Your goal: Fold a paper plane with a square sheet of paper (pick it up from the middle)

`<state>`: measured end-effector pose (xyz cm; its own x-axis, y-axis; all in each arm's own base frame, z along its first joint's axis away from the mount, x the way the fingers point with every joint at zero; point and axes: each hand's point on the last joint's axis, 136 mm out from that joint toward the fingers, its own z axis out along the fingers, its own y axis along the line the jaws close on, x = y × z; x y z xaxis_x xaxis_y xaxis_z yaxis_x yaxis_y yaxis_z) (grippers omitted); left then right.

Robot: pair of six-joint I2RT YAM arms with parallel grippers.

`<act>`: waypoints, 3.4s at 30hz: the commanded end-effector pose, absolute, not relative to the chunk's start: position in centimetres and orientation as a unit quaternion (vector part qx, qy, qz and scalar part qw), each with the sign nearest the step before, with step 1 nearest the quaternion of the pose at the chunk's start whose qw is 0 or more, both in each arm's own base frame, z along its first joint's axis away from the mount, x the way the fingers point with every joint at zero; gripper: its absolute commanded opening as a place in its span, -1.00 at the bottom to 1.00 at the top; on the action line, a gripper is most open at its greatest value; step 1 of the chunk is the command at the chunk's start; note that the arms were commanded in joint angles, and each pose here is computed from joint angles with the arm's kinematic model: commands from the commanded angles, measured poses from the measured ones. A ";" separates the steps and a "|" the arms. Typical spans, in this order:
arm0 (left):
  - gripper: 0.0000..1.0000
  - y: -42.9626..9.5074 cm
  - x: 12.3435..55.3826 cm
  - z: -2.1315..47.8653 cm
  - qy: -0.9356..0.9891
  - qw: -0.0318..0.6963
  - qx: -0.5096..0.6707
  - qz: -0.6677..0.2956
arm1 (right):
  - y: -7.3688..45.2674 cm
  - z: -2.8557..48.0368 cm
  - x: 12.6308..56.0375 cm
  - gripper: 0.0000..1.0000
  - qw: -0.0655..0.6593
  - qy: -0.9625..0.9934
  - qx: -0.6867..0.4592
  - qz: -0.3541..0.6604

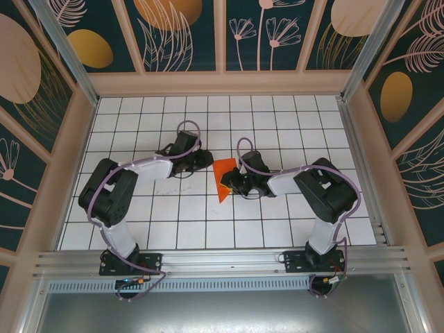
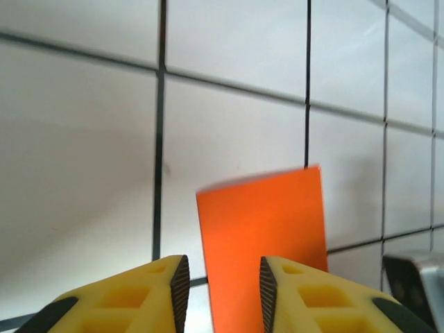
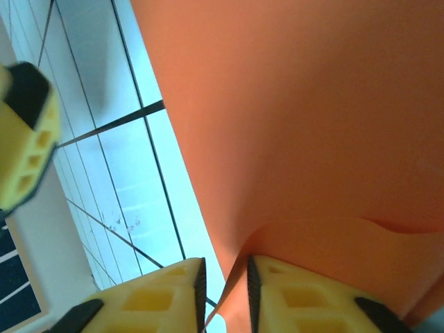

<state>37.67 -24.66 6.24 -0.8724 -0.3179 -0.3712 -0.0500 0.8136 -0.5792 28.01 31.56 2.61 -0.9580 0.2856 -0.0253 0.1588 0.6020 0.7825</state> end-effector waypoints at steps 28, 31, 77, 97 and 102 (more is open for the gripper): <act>-0.57 -26.1 31.8 7.4 0.897 0.196 -0.080 -0.388 | 29.0 -0.9 26.5 -0.69 0.061 0.923 0.136 0.356; -0.66 -26.8 31.2 7.4 0.895 0.190 -0.072 -0.398 | 28.9 -1.1 26.4 -0.82 0.058 0.924 0.137 0.353; -1.00 -26.5 27.5 -3.2 0.962 0.096 -0.025 -0.256 | 29.1 4.2 27.6 -1.00 0.131 0.908 0.064 0.392; -1.00 -25.1 27.5 -5.0 0.977 0.087 0.009 -0.196 | 25.7 -0.1 28.2 -1.00 0.119 0.933 0.076 0.332; -1.00 -24.6 27.3 -5.6 0.980 0.081 0.012 -0.182 | 23.0 1.2 29.2 -1.00 0.140 0.926 0.110 0.334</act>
<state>30.08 -30.11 1.15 -0.9577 -0.0238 -0.2868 0.1567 0.7928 -0.5890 28.72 26.36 1.83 -0.9573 0.2299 -0.1753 0.0424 0.7115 0.7014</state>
